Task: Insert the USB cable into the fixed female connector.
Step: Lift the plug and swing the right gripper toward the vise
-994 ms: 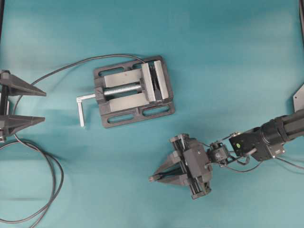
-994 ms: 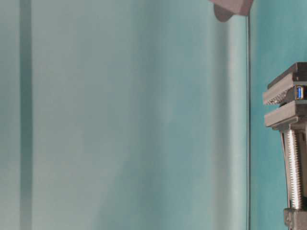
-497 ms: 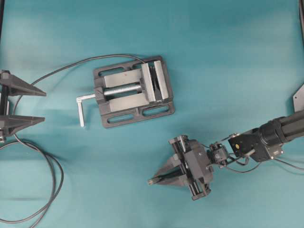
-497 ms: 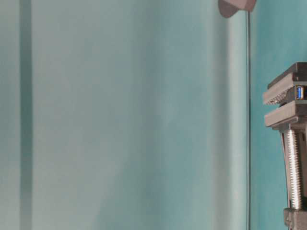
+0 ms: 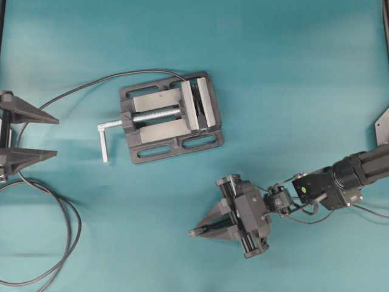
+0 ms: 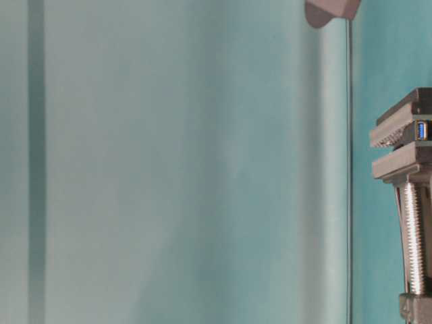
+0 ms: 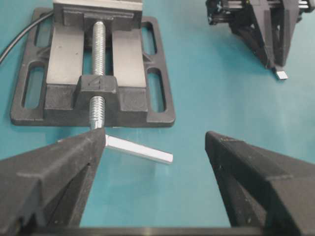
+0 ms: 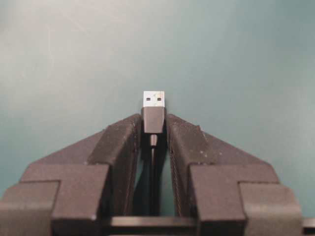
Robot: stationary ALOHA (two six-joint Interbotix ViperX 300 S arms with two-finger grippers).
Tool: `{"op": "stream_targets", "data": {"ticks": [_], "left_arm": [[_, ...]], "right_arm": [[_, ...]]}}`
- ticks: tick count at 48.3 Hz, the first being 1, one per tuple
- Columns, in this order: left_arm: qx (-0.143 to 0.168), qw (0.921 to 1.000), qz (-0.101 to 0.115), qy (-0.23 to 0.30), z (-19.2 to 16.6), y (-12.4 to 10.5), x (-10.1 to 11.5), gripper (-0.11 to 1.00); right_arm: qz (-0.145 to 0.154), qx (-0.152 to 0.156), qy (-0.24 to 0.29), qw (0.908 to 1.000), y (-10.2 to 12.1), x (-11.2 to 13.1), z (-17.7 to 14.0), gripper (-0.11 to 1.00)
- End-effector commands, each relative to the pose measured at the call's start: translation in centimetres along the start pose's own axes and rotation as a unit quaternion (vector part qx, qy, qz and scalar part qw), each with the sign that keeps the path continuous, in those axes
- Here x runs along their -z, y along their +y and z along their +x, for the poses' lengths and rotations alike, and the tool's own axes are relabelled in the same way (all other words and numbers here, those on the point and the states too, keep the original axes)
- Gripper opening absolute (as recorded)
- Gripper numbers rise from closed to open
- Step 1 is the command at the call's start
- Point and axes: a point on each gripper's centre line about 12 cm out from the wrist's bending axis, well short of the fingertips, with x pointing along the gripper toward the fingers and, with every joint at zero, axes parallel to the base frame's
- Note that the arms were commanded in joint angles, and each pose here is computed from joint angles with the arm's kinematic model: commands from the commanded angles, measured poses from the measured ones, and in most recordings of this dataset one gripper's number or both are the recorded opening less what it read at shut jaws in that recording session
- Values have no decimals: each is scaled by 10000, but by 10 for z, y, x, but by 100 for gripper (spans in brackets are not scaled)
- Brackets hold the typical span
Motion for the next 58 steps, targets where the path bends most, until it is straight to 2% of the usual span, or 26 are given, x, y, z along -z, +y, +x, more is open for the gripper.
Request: {"op": "stream_targets", "data": {"ticks": [1, 5, 8, 20, 31, 40, 46, 51, 58], "left_arm": [[8, 10000, -13, -22, 1, -1, -4, 98], [7, 10000, -5, -14, 1, -1, -3, 98], [7, 10000, -13, -14, 1, -1, -3, 98], [9, 10000, -5, -37, 1, -1, -4, 98], [4, 10000, -59, -30, 1, 0, 0, 98], [2, 9999, -96, -115, 1, 1, 4, 98], [-1, 9996, -265, -101, 0, 1, 6, 98], [1, 9988, -479, -101, 0, 1, 6, 98], [1, 9988, -487, -77, 0, 1, 6, 98]], "right_arm": [[241, 232, -252, 9991, -3, -17, -2, 21], [592, 601, -286, 9960, -9, -17, -3, 21], [743, 788, -343, 9935, -10, -20, -3, 21], [634, 1303, -518, 9881, -11, -29, -8, 21], [821, 2059, -653, 9729, -13, -36, -17, 21], [1041, 2780, -837, 9512, -10, -43, -21, 21], [1133, 3163, -904, 9375, -8, -49, -20, 21], [1157, 3610, -1006, 9199, -8, -55, -17, 21], [1289, 4288, -1013, 8884, -11, -55, -12, 21]]}}
